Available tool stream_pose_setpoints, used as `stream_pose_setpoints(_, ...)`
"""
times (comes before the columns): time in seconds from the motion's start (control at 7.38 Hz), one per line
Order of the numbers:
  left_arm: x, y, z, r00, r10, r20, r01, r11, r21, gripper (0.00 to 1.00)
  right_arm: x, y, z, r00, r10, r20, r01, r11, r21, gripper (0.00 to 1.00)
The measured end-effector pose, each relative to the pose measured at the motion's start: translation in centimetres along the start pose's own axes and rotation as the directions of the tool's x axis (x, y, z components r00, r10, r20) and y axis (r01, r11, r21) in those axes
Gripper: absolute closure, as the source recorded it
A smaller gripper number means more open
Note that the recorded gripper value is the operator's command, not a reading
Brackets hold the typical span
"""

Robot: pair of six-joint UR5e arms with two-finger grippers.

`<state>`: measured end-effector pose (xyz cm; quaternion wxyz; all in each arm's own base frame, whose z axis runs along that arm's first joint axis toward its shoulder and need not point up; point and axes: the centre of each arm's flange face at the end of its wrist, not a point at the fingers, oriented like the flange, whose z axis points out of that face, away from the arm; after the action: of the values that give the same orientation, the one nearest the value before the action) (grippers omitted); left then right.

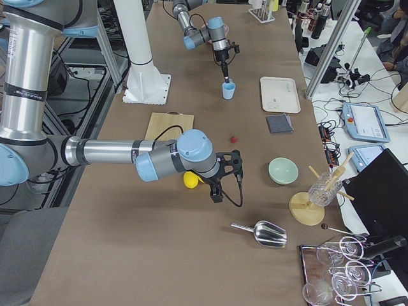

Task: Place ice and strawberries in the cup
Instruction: 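Lift the ice cubes and carry them over the light-blue cup, then release the ice into the cup and return the left gripper to the bowl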

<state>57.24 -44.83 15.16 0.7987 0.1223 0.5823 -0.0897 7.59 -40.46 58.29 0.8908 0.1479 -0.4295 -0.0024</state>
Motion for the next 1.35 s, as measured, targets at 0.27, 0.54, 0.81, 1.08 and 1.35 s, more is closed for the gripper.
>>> stream_pose_setpoints(0.27,-0.2,0.0,0.1,1.000,0.021,0.002,-0.021,1.000,0.001,0.03,0.0,0.0,0.1,1.000,0.001,0.000,-0.001,1.000,-0.002,0.00)
stream_pose_setpoints(0.54,-0.2,0.1,-0.1,0.997,0.077,-0.004,-0.077,0.997,0.000,0.01,0.0,0.0,0.1,1.000,0.002,0.000,-0.002,1.000,-0.003,0.00)
stream_pose_setpoints(0.81,-0.2,-0.2,-0.8,0.995,0.100,-0.011,-0.100,0.995,0.003,0.00,0.0,0.0,0.1,1.000,0.002,0.000,-0.002,1.000,-0.004,0.00)
stream_pose_setpoints(1.08,-2.9,-2.4,-4.3,0.994,0.110,0.013,-0.109,0.993,-0.034,0.00,0.0,0.0,0.1,1.000,0.002,0.000,-0.002,1.000,-0.004,0.00)
stream_pose_setpoints(1.35,-6.2,-5.5,-11.6,0.980,0.165,0.107,-0.154,0.982,-0.109,0.01,0.0,0.0,0.2,1.000,0.002,-0.003,-0.002,1.000,-0.005,0.00)
